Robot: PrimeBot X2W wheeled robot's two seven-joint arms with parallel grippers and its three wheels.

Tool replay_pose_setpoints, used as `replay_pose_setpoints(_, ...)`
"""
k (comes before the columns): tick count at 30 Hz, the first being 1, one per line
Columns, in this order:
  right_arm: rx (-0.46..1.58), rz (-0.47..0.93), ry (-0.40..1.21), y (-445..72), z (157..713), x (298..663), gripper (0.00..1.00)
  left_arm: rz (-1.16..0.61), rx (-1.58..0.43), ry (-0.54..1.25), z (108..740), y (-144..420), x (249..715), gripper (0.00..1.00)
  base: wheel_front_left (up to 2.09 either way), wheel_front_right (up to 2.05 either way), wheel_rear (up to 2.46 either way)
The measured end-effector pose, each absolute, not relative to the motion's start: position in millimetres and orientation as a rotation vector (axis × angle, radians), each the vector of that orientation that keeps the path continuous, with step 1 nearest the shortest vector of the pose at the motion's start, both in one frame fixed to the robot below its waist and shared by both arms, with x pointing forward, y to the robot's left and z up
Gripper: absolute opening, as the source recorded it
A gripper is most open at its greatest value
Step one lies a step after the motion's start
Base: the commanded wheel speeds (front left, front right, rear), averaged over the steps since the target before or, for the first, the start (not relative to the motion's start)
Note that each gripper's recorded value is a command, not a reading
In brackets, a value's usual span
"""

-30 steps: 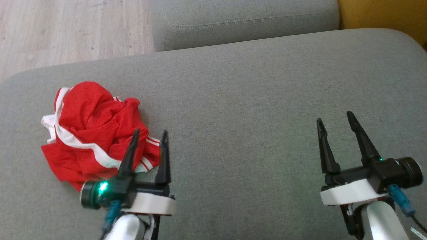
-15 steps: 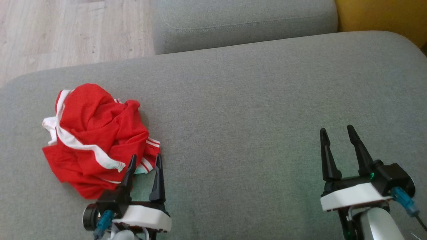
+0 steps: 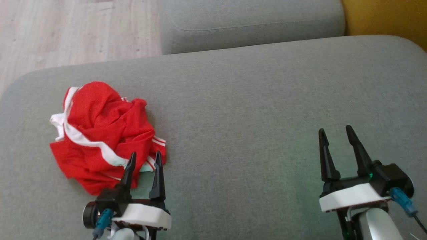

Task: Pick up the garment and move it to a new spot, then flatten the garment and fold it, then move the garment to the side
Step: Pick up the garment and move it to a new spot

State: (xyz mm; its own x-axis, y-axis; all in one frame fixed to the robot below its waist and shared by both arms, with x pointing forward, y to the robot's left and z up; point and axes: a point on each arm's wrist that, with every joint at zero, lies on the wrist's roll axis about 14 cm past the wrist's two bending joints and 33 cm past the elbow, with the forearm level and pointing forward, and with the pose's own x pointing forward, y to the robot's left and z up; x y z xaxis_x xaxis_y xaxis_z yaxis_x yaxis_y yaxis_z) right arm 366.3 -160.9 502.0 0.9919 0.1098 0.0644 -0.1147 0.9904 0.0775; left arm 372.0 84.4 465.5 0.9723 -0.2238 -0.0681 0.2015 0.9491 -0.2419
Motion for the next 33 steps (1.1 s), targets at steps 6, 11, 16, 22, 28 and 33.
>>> replay_pose_setpoints(6,0.093,0.191,-0.054,-135,501,372,1.0,-0.138,-0.229,0.077,468,109,368,1.0,0.0,0.0,0.0)
replay_pose_setpoints(11,0.096,0.271,-0.04,-108,497,373,1.0,-0.076,-0.221,0.061,471,130,360,1.0,0.0,0.0,0.0)
replay_pose_setpoints(16,0.106,0.361,-0.034,-78,497,374,1.0,-0.001,-0.216,0.049,472,154,350,1.0,0.0,0.0,0.0)
replay_pose_setpoints(22,0.109,0.473,-0.031,-41,499,372,1.0,0.083,-0.213,0.029,475,181,337,1.0,0.0,0.0,0.0)
replay_pose_setpoints(28,0.117,0.569,-0.014,-10,495,365,1.0,0.169,-0.216,0.018,476,205,322,1.0,0.0,0.0,0.0)
replay_pose_setpoints(33,0.115,0.626,-0.013,7,496,360,1.0,0.215,-0.221,0.012,476,218,311,1.0,0.0,0.0,0.0)
